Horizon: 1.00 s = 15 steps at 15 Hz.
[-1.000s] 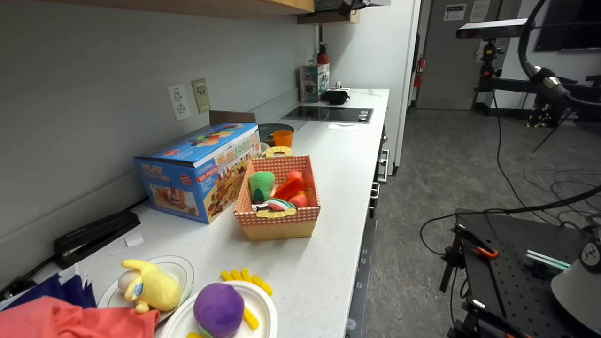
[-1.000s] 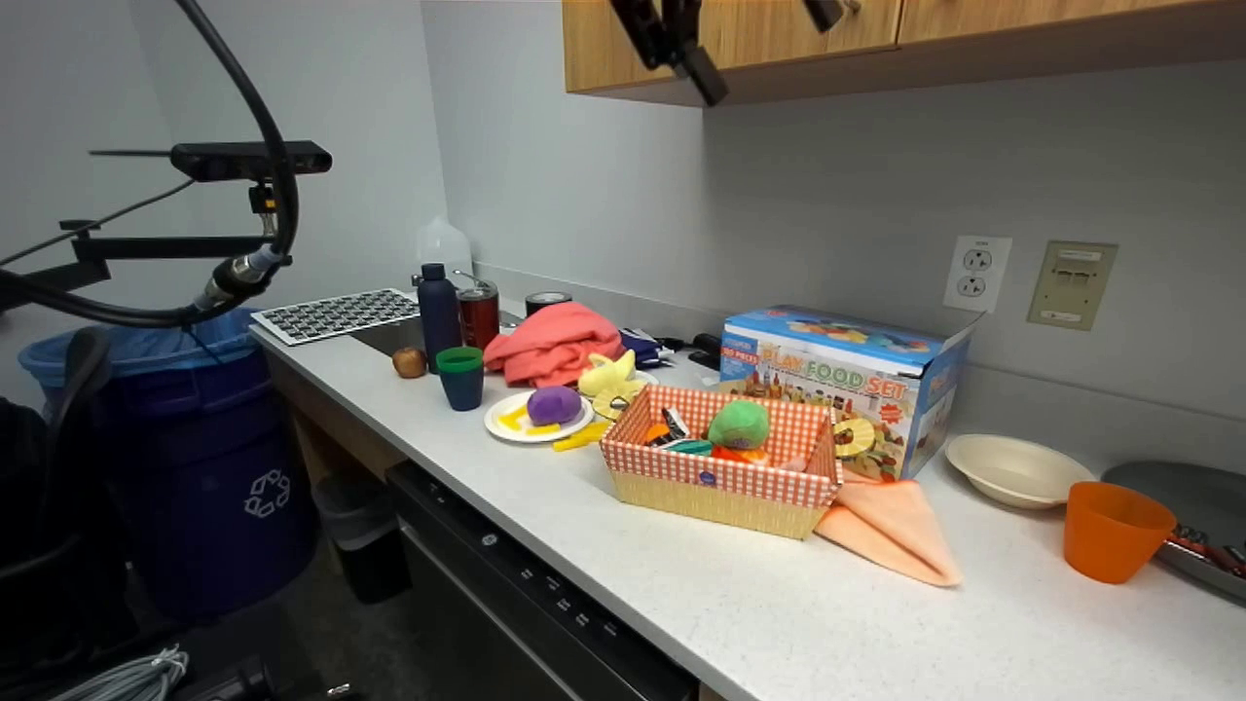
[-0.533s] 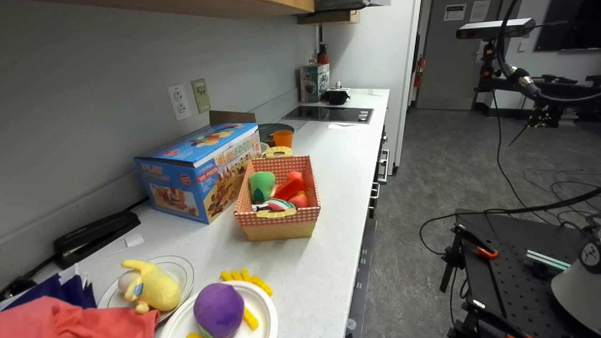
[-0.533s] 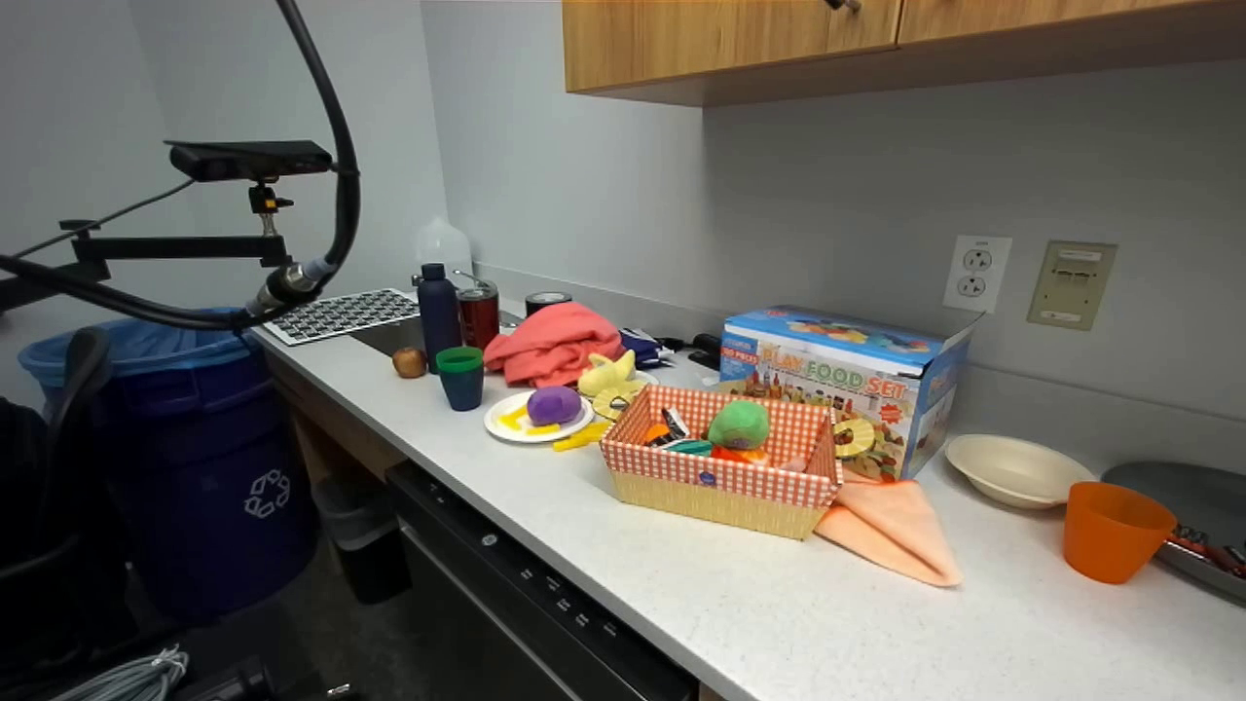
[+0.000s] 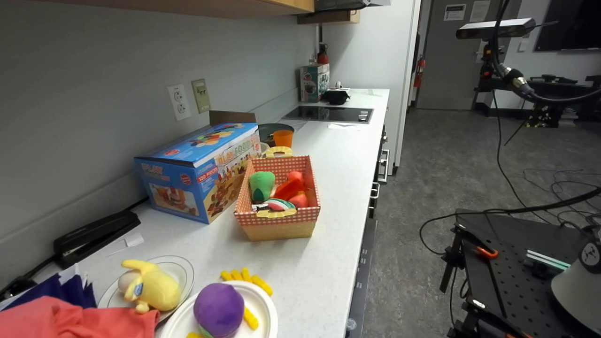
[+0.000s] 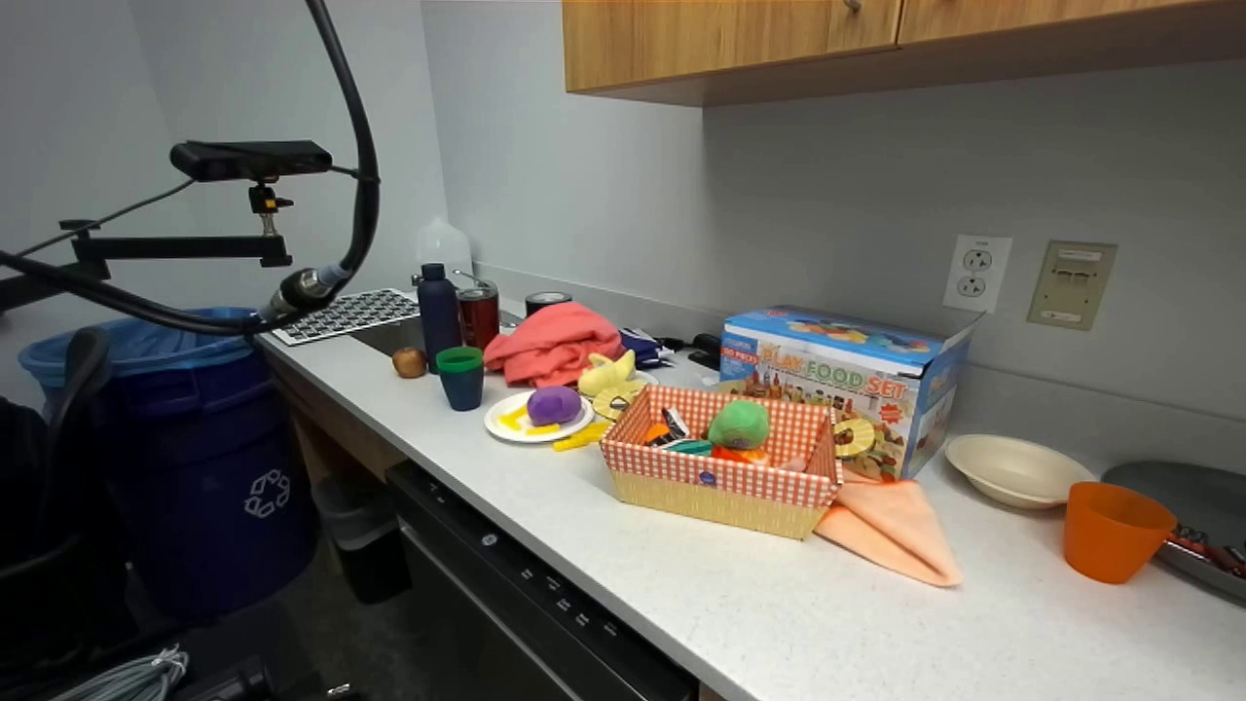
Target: Open the right door of the cabinet above the blue box, take the pineapple plush toy out of the cabinet and place it in the basket
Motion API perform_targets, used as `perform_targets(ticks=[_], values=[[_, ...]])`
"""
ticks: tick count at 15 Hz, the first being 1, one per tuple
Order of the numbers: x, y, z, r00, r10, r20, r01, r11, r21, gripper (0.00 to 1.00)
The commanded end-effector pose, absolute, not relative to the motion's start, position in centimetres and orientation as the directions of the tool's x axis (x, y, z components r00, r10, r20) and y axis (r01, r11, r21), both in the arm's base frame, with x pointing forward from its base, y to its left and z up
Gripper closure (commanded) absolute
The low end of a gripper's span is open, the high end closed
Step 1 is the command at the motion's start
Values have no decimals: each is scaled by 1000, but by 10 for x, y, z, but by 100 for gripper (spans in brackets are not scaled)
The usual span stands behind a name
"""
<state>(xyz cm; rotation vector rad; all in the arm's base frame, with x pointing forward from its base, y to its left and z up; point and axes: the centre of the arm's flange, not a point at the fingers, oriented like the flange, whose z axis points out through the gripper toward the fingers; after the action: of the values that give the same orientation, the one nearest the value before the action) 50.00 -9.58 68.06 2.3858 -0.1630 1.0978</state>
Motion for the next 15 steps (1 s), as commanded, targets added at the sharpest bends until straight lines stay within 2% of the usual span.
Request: perform_targets(ticks=[1,9,15], values=[[513,-99,695,560,56,826,-368,-877,309,0],[552,-114,709,366,-51,929,-422,-899,117,0],[573,-123,700,320,-35,947,-451,-884,120,0]])
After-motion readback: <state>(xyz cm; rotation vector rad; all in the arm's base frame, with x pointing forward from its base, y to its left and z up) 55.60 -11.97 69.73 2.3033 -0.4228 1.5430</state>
